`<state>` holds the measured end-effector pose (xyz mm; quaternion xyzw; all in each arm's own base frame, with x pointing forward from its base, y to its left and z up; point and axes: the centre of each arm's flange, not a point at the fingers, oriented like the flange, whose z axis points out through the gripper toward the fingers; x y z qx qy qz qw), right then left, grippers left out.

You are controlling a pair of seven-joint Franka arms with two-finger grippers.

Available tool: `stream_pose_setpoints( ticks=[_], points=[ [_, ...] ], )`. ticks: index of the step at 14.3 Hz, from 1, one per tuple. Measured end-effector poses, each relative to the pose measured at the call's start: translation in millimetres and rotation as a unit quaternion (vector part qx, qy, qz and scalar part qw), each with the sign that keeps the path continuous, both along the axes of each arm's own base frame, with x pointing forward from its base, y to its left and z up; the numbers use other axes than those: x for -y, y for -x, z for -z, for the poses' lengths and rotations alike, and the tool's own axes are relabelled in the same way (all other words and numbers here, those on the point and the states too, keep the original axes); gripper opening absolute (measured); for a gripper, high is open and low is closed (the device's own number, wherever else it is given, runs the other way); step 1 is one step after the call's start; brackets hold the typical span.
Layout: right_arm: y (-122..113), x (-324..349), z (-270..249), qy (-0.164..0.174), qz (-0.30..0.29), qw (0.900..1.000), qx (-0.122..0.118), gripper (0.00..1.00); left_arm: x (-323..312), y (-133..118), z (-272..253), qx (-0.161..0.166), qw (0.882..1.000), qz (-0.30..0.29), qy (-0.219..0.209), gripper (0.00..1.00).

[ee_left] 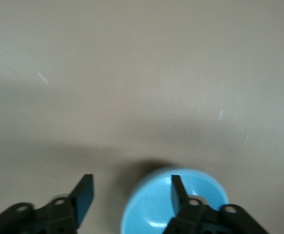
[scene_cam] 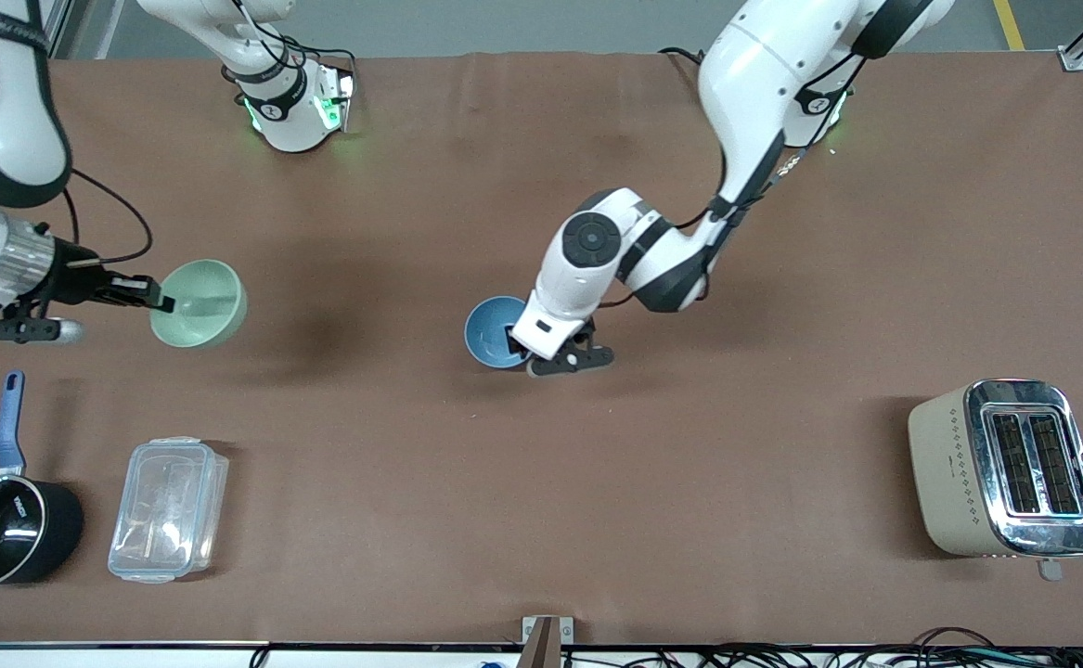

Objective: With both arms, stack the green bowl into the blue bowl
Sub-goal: 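Release the blue bowl with the left gripper while the right carries green over, then lower the green bowl into the blue bowl with the right gripper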

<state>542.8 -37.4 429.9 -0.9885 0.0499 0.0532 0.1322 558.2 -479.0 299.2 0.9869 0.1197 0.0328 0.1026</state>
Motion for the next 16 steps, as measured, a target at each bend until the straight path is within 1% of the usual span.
stream_pose_setpoints(
  ticks=[2, 3, 4, 6, 8, 10, 13, 16],
  points=[
    [-3, -41, -1, 0.006, 0.008, 1.0, -0.004, 0.04, -72, -49, -67, 0.025, 1.0, 0.0, -0.019, 0.97],
    [-5, -63, -1, 0.01, 0.016, 1.0, 0.0, 0.04, -112, -67, -100, 0.039, 0.999, 0.009, -0.029, 1.0],
    [-5, -90, -1, 0.013, 0.024, 1.0, 0.005, 0.04, -152, -80, -129, 0.048, 0.998, 0.021, -0.042, 1.0],
    [-4, -151, 4, 0.016, 0.045, 0.999, 0.015, 0.04, -223, -93, -171, 0.05, 0.995, 0.054, -0.069, 1.0],
    [3, -210, 22, 0.014, 0.071, 0.997, 0.011, 0.04, -279, -94, -205, 0.041, 0.993, 0.064, -0.087, 1.0],
    [8, -251, 47, 0.01, 0.091, 0.996, 0.003, 0.04, -324, -87, -236, 0.031, 0.993, 0.051, -0.1, 1.0],
    [12, -289, 85, 0.016, 0.11, 0.994, -0.007, 0.04, -373, -66, -280, 0.019, 0.99, 0.069, -0.118, 1.0],
    [23, -325, 118, 0.03, 0.106, 0.994, -0.013, 0.04, -410, -45, -315, 0.019, 0.986, 0.097, -0.132, 1.0]
  ],
)
